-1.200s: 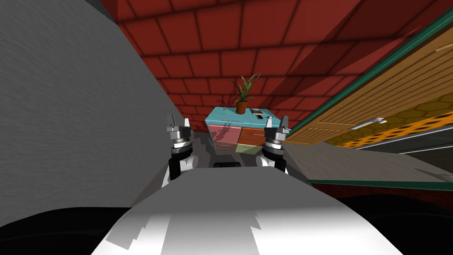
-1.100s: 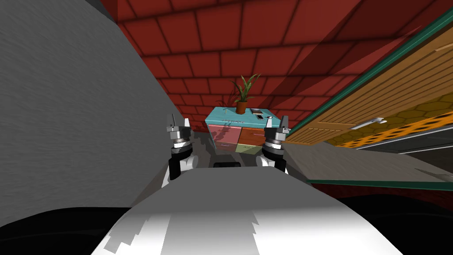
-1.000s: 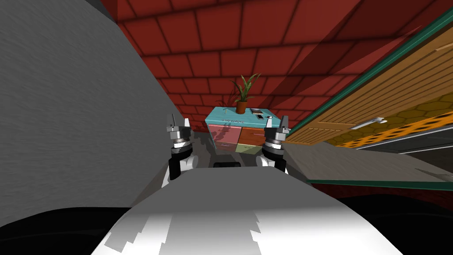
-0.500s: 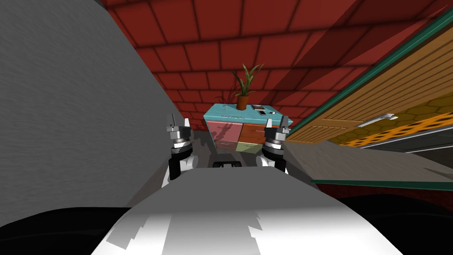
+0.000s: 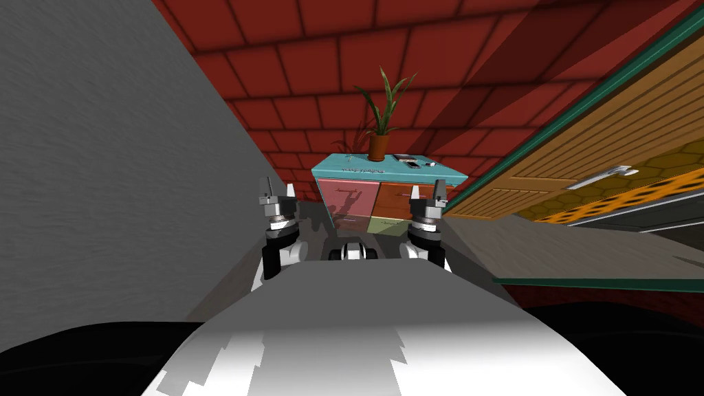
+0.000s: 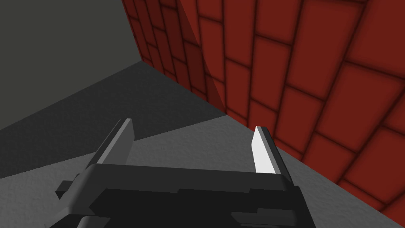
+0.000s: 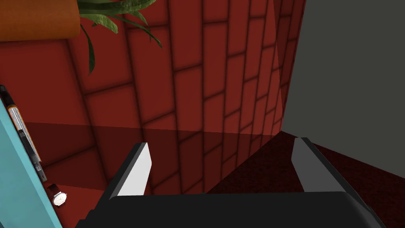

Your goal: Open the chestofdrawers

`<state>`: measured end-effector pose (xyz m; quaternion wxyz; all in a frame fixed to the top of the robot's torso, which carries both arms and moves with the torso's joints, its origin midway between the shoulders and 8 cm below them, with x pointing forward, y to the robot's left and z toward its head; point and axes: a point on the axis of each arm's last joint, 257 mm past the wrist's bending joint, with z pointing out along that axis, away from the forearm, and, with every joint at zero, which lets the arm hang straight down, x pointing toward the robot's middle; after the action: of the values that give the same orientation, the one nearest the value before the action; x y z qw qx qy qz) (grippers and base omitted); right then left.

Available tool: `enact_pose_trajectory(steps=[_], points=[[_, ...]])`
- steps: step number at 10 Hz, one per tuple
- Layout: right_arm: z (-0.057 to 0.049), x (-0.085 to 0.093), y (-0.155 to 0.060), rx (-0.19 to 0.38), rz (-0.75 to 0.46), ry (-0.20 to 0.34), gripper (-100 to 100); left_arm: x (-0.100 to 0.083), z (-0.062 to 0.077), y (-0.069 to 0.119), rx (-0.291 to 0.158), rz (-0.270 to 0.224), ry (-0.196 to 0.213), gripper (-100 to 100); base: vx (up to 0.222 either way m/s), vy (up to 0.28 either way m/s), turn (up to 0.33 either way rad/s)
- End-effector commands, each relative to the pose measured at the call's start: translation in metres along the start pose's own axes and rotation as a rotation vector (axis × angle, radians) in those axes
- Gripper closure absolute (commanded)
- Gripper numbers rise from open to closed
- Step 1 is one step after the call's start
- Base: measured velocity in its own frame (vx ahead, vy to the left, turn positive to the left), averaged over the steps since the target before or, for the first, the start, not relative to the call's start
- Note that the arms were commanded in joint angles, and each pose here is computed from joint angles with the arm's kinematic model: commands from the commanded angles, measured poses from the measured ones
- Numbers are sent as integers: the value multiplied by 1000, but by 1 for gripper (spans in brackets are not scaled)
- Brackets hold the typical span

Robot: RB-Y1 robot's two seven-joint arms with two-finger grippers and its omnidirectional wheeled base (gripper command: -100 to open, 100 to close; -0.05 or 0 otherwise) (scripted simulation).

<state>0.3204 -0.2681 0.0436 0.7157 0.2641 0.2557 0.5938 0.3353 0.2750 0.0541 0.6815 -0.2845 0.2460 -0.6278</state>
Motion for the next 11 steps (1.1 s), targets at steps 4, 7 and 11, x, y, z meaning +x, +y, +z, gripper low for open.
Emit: enact_pose_trajectory(steps=[4, 7, 11], points=[[-8, 27, -19, 9, -218, 181, -100, 0, 0, 0, 0, 0, 0, 0, 90, 69, -108], [-11, 31, -26, 6, -298, 215, -100, 0, 0, 0, 0, 0, 0, 0, 76, 68, -65], [-17, 41, -40, -1, -448, 281, -100, 0, 0, 0, 0, 0, 0, 0, 63, 69, -96]])
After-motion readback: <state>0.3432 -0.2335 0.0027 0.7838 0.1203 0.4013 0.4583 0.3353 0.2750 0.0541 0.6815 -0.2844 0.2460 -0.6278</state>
